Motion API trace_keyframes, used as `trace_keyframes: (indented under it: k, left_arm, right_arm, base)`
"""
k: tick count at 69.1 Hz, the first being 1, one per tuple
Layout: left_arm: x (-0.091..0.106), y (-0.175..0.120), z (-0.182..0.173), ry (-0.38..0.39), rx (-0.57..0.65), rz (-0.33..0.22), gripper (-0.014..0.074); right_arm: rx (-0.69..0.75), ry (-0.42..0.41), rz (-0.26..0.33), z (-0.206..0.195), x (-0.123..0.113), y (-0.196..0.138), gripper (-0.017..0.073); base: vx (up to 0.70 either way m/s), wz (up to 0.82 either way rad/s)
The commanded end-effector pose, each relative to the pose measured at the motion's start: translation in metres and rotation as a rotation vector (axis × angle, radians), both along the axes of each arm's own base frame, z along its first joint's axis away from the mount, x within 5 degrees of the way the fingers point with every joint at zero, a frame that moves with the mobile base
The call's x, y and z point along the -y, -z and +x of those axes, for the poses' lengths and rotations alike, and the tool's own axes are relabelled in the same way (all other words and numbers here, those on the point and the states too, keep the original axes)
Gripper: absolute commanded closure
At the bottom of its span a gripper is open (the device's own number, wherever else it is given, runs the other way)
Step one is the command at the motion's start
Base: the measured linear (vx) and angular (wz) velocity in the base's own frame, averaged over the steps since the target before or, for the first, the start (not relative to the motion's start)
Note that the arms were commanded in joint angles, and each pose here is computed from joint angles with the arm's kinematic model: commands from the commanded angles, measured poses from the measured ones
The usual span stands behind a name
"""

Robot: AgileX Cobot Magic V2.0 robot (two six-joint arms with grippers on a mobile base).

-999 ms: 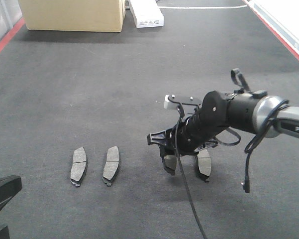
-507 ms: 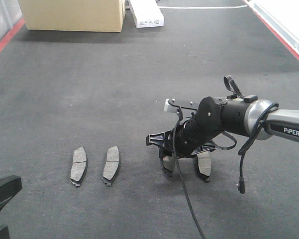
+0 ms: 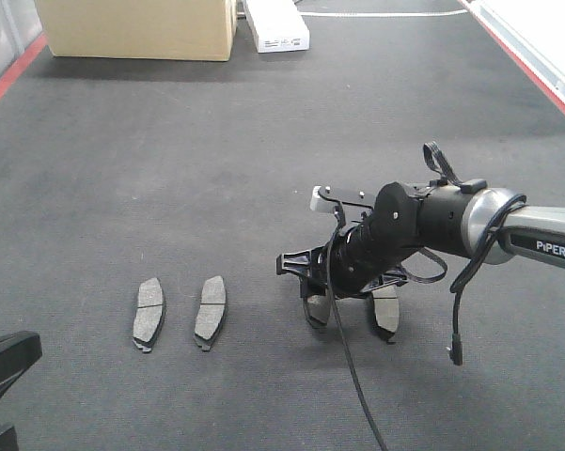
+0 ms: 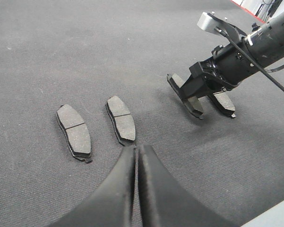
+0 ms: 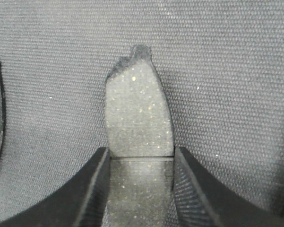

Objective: Move and align brake pads A on conveyor
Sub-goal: 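Lower the right gripper's pad onto the belt beside the other pad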

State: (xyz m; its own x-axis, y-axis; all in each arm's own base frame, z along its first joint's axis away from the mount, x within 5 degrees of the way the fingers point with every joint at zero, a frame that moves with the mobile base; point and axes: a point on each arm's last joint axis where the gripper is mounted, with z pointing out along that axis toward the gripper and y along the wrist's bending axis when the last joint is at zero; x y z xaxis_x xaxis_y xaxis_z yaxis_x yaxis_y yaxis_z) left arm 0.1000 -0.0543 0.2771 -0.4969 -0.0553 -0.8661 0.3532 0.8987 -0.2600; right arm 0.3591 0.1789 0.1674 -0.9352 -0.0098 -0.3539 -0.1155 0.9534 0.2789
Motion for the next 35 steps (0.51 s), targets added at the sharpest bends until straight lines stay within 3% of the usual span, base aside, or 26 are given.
trace_keyframes:
  k: [1,19,35]
  left_arm:
    - [0.0017,-0.014,0.0024,0.001,0.082,-0.046,0.06]
    - [0.0017,-0.014,0.0024,0.001,0.082,-0.046,0.06]
    - [0.0017,-0.014,0.0024,0.001,0.082,-0.046,0.06]
  right_arm:
    - [0.113,0.017,0.051,0.0063,-0.0003,-0.0325,0.0382]
    - [0.113,0.017,0.051,0.0063,-0.0003,-0.0325,0.0254]
    - [0.108,0.015,0.049,0.0059,-0.0002,-0.0323,0.0224]
  base:
    - [0.0,0.0]
    - [0.0,0.0]
    - [0.0,0.0]
